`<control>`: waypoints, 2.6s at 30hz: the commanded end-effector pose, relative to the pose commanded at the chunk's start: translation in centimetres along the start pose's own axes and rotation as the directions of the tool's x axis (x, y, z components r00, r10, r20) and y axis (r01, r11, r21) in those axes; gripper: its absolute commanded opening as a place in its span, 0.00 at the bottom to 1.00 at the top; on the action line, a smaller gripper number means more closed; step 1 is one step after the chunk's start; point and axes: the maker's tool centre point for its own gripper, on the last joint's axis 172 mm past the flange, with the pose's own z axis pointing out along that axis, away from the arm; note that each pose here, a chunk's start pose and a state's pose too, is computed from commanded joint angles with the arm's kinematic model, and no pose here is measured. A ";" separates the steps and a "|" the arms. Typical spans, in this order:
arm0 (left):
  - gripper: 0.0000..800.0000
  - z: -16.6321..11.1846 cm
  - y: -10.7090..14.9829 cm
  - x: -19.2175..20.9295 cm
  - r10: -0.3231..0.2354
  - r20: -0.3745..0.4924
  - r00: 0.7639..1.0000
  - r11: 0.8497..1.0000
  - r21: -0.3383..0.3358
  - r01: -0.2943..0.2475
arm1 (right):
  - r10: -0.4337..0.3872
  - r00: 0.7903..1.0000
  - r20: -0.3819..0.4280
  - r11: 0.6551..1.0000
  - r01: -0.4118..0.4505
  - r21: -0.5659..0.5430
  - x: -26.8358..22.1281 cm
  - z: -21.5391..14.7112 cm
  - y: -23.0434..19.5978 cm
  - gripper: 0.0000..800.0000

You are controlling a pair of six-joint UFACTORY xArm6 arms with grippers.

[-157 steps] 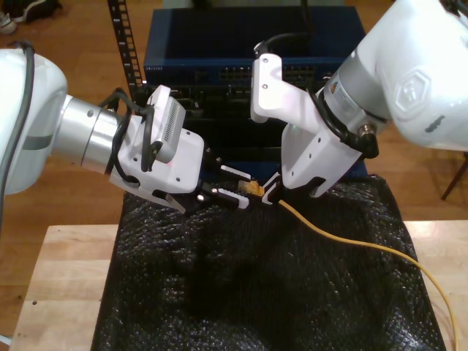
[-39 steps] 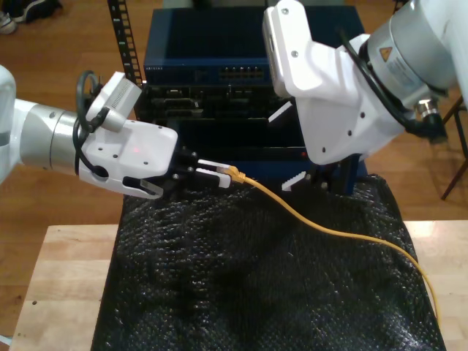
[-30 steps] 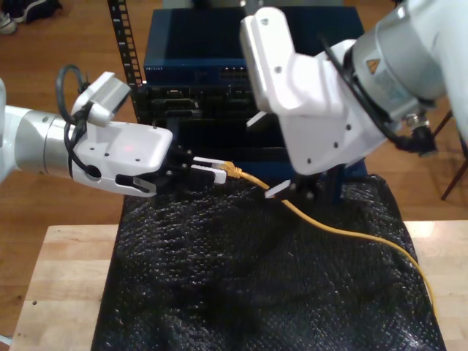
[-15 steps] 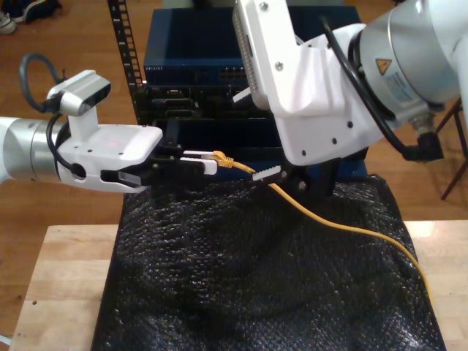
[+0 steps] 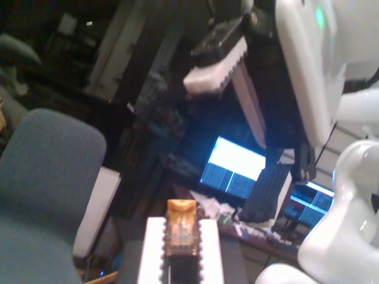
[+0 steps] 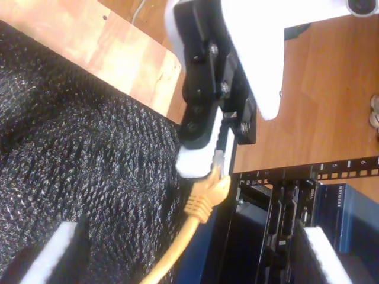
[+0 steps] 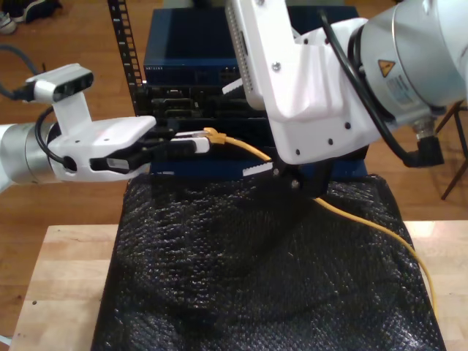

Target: Grab the cable and plug it in

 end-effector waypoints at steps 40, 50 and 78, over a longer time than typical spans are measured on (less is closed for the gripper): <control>0.04 -0.1 3.2 1.3 -0.102 -0.123 0.987 0.979 -0.189 0.078 | -0.108 0.993 -0.035 0.990 0.105 -0.093 2.8 0.7 1.4 0.69; 0.04 -0.2 4.0 1.4 -0.113 -0.132 0.985 0.970 -0.227 0.081 | -0.108 0.993 -0.035 0.990 0.105 -0.093 2.8 0.7 1.4 0.67; 0.04 -0.4 4.8 1.6 -0.136 -0.167 0.976 0.959 -0.271 0.087 | -0.127 0.990 -0.053 0.987 0.121 -0.102 3.9 0.2 1.1 0.48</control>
